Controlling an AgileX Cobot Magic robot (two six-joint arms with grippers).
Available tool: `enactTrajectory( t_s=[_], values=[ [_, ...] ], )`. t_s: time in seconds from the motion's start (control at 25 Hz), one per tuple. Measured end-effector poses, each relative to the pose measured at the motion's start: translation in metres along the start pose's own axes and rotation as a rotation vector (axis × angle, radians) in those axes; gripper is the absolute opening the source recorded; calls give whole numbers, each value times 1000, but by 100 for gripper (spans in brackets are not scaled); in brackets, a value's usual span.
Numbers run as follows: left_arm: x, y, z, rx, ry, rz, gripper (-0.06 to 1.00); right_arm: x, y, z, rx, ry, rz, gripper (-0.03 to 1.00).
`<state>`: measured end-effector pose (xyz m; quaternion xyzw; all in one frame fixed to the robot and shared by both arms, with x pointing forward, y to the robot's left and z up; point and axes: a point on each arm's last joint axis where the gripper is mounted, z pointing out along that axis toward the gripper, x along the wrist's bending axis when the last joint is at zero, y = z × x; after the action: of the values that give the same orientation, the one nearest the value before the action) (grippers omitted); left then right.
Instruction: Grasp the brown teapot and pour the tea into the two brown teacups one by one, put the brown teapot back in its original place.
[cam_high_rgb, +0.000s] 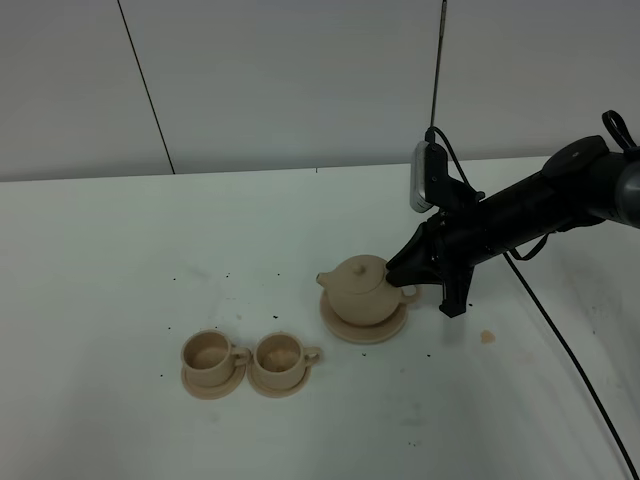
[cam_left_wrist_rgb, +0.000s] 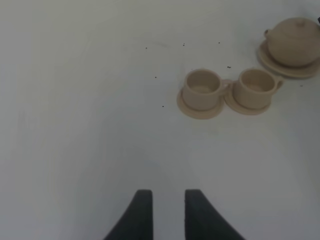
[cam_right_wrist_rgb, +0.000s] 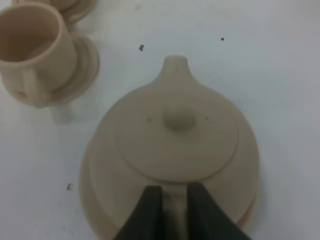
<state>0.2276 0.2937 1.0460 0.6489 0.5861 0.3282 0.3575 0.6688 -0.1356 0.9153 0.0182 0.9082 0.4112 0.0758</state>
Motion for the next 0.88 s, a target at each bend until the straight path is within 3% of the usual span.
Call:
enactTrajectory(
  t_s=[0.24,0.52,0.88],
  values=[
    [0,0,0,0,0,1,23,0,0,0,0,1,1,13],
    [0,0,0,0,0,1,23,1,0,0,-3,7,3,25],
    [0,0,0,0,0,0,23,0,-3,0,25,1,-2,27]
  ],
)
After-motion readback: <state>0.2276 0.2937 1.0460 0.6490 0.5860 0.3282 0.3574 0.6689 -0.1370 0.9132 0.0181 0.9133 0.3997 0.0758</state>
